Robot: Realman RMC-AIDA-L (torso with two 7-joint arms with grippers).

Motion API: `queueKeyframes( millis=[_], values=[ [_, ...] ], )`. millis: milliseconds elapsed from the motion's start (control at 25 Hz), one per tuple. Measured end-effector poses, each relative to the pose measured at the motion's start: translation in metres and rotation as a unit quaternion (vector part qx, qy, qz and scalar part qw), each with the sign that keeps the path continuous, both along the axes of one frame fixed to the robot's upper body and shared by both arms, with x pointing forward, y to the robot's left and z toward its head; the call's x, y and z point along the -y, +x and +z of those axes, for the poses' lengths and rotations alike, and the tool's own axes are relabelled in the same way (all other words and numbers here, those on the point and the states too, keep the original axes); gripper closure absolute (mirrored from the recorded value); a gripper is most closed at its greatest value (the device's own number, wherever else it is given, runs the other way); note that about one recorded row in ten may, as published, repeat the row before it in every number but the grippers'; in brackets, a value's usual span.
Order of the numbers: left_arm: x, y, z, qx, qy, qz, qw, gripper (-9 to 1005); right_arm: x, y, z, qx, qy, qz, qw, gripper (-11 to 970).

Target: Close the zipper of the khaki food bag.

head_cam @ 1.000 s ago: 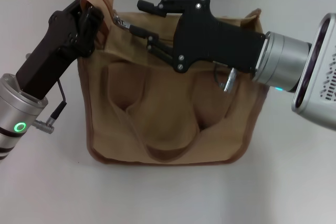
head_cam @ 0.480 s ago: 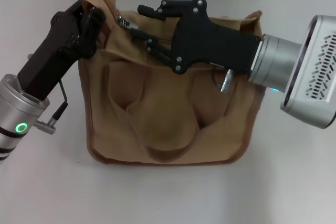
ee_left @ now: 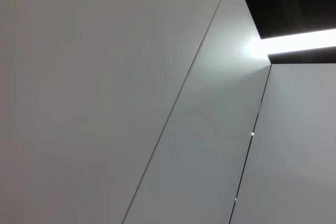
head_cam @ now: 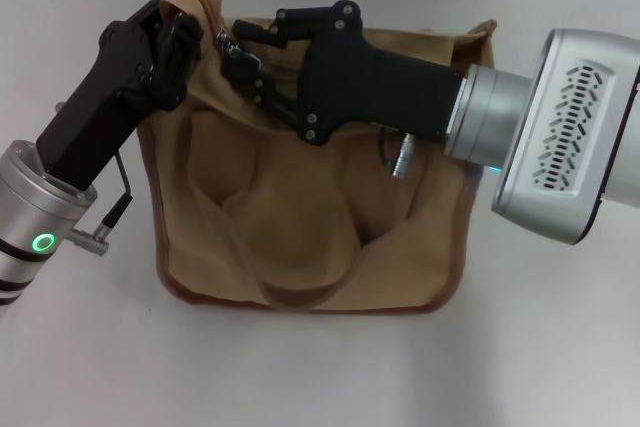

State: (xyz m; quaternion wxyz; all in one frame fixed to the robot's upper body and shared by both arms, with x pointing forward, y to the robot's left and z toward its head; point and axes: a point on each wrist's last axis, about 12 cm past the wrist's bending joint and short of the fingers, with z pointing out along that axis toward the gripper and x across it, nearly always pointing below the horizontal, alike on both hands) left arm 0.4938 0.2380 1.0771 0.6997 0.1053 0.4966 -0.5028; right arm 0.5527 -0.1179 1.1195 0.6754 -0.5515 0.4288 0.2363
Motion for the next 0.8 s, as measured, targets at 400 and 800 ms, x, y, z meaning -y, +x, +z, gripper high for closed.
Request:
queueKeyframes(
  millis=[400, 800],
  values=[
    [-0.0007, 0.0006, 0.0004, 0.002, 0.001, 0.003, 1.000, 974, 0.0006, -0.0005, 0.0004, 0.003, 0.006, -0.004, 1.000, 687],
    [-0.0005, 0.0016, -0.0005, 0.002, 0.007, 0.008, 1.000, 973, 0.0006, -0.0026, -0.0027, 0.021, -0.004, -0.003, 1.000, 826]
  ],
)
